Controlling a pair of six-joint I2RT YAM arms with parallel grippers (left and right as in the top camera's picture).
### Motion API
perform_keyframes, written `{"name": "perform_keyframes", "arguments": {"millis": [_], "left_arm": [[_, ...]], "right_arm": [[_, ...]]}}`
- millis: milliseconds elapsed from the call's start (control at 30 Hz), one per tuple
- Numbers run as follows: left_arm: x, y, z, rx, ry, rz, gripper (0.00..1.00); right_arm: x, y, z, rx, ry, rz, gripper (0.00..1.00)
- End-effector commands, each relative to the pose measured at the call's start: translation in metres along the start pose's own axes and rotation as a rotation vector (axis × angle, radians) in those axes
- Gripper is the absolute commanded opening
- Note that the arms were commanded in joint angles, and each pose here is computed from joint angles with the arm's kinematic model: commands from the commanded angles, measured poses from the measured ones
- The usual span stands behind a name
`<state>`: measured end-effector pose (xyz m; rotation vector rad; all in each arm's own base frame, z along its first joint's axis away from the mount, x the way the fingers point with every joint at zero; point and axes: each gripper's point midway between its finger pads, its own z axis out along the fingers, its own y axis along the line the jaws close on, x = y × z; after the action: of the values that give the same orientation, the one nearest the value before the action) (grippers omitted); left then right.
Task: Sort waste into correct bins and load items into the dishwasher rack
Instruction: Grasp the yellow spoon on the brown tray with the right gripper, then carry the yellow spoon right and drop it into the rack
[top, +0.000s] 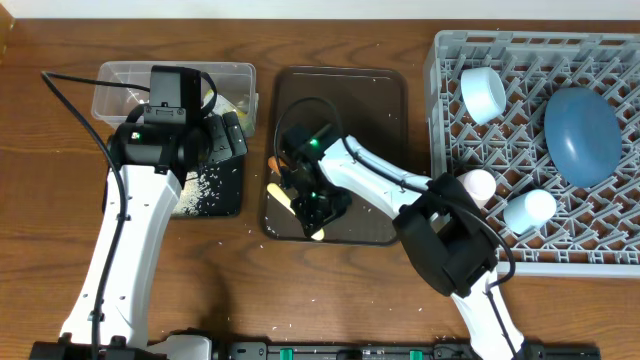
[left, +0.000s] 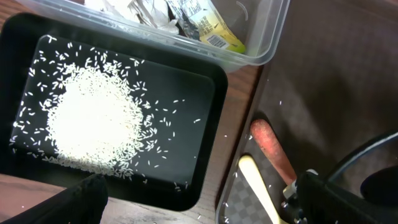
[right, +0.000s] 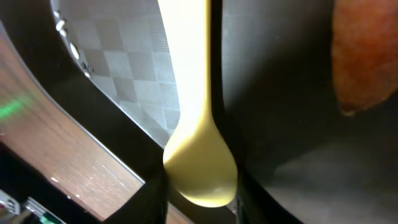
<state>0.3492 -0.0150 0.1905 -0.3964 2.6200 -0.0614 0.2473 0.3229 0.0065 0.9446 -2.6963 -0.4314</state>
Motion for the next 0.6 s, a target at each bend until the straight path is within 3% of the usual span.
{"name": "perform_keyframes", "arguments": {"millis": [0, 233, 567], "left_arm": [[-0.002, 0.003, 0.000, -0.014, -0.005, -0.003, 0.99], [-0.002, 0.003, 0.000, -0.014, -0.004, -0.003, 0.99], [-0.002, 0.003, 0.000, -0.014, -0.004, -0.003, 0.99]], "right_arm": [[0.002, -0.001, 0.012, -0.048, 0.032, -0.007, 0.30], [0.002, 0.011, 0.011, -0.116, 0.033, -0.004, 0.23], [-0.012, 0.021, 0.010, -0.167, -0.013, 0.113, 0.01]]}}
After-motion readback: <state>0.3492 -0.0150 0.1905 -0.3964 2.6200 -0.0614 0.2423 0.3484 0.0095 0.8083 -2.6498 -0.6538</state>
